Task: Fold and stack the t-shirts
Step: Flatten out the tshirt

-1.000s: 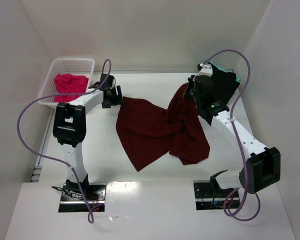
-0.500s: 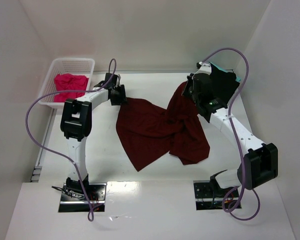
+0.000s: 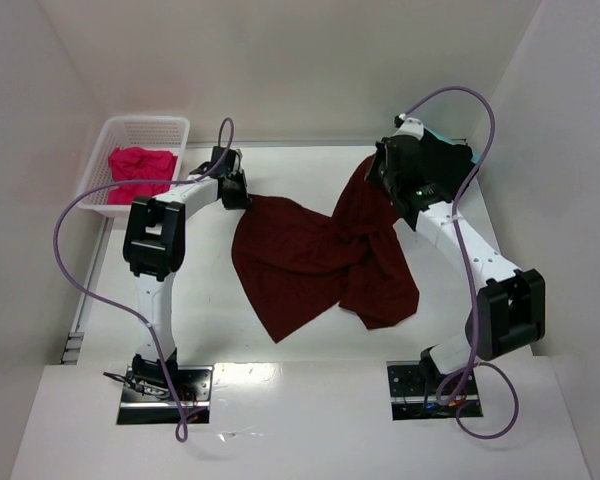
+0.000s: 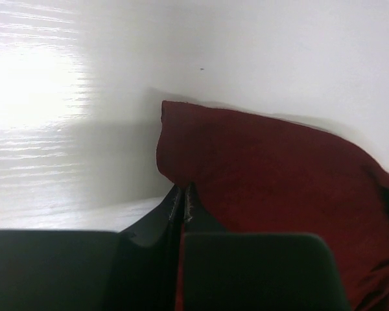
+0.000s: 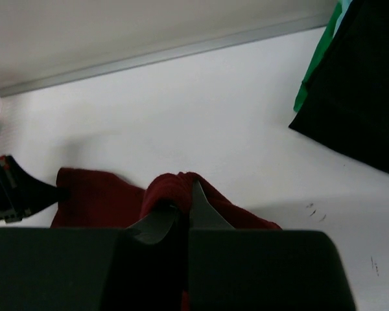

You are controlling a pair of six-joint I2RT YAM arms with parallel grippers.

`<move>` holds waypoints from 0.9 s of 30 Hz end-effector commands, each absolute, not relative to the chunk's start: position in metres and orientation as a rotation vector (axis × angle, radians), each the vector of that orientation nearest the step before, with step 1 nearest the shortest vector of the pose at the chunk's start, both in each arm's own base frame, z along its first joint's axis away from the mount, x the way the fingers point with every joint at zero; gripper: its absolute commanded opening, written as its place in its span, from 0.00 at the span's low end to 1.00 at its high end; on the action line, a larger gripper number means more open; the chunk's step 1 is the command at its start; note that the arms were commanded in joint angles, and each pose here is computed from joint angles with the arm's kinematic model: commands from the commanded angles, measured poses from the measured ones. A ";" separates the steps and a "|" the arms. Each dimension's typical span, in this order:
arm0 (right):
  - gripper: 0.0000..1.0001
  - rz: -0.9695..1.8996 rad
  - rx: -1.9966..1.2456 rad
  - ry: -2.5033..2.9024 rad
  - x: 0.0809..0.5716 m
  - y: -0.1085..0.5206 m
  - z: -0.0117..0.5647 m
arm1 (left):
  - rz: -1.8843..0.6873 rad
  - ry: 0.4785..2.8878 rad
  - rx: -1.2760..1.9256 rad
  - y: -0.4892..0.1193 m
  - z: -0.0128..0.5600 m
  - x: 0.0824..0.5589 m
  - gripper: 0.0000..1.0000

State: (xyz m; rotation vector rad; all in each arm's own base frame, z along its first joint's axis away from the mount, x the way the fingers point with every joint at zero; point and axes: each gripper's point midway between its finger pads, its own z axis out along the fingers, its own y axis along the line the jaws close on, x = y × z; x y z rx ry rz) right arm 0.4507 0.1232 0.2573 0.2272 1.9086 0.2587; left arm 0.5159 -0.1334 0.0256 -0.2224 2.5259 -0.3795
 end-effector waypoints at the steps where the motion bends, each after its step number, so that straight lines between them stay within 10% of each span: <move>1: 0.00 0.281 0.290 1.719 0.471 0.109 0.334 | -0.290 2.409 -0.250 -0.116 0.071 0.531 0.00; 10: 0.00 0.257 0.272 1.442 0.455 0.079 0.474 | -0.238 1.961 -0.178 -0.085 0.318 0.531 0.00; 17: 0.00 0.275 0.301 1.237 0.365 0.047 0.551 | -0.195 1.628 -0.206 -0.050 0.481 0.421 0.00; 27: 0.00 0.343 0.319 1.081 0.223 0.014 0.603 | -0.186 1.371 -0.255 -0.012 0.553 0.265 0.00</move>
